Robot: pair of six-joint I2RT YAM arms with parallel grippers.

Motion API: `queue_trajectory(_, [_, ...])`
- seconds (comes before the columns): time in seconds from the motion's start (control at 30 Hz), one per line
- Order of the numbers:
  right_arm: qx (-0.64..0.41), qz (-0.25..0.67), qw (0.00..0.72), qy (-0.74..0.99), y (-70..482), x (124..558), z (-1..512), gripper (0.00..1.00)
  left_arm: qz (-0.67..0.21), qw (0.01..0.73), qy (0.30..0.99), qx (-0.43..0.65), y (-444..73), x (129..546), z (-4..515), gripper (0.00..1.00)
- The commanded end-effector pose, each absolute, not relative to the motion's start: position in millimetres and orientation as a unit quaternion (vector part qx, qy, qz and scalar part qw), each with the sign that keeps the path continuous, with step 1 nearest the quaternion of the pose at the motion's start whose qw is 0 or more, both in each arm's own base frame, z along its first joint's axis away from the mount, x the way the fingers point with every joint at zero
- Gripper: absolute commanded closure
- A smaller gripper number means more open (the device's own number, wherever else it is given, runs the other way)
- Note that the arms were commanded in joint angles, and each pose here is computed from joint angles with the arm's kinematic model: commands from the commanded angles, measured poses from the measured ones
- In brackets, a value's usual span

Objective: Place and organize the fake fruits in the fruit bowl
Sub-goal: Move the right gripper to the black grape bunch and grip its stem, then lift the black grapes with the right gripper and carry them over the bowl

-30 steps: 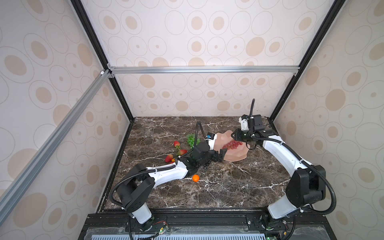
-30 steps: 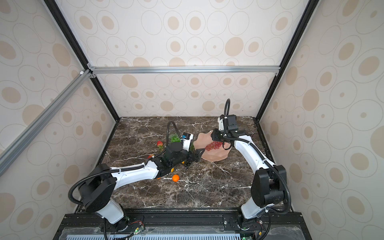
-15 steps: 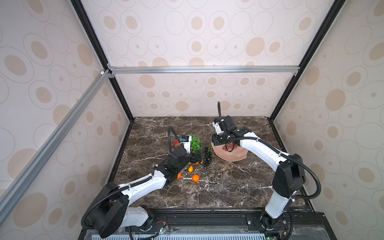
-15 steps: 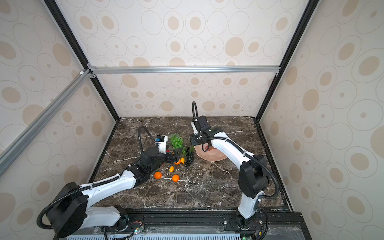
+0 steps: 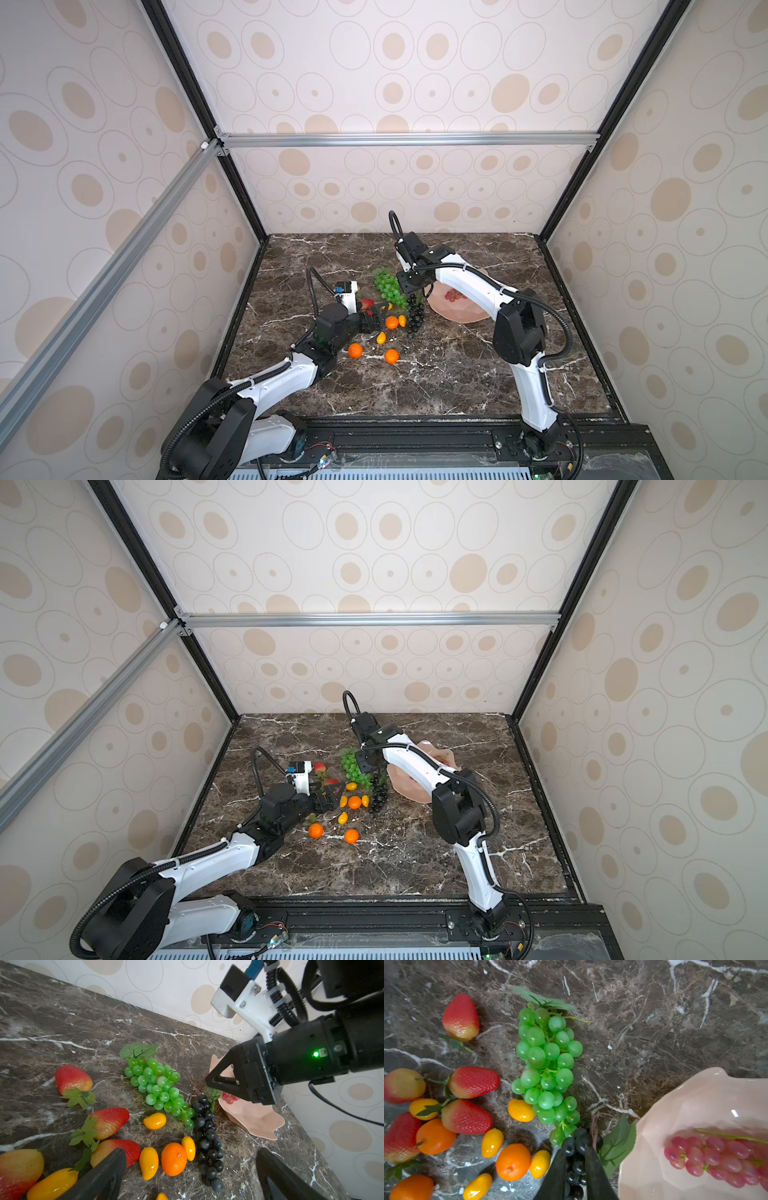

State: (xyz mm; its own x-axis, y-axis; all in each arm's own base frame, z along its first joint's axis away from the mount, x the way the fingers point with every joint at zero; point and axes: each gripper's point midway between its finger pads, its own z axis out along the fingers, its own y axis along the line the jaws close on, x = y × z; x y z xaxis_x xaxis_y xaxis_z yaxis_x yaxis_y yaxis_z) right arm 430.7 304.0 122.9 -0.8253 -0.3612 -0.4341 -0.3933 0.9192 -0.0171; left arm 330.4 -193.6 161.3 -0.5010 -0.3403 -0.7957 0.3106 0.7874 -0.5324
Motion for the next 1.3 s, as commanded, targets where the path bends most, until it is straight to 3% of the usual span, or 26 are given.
queue_trajectory(0.0, [-0.190,-0.013,0.202,0.961,287.9,431.5,116.7,0.79,-0.378,0.508,0.774,-0.020,-199.2,335.6,179.1,0.02])
queue_trajectory(0.77, [-0.207,-0.053,0.166,0.963,283.7,439.1,84.9,0.80,-0.392,0.502,0.770,-0.022,-205.0,345.2,177.5,0.02])
queue_trajectory(1.27, [-0.207,-0.043,0.154,0.965,286.6,436.2,78.0,0.85,-0.391,0.503,0.770,-0.020,-204.6,343.8,176.9,0.02])
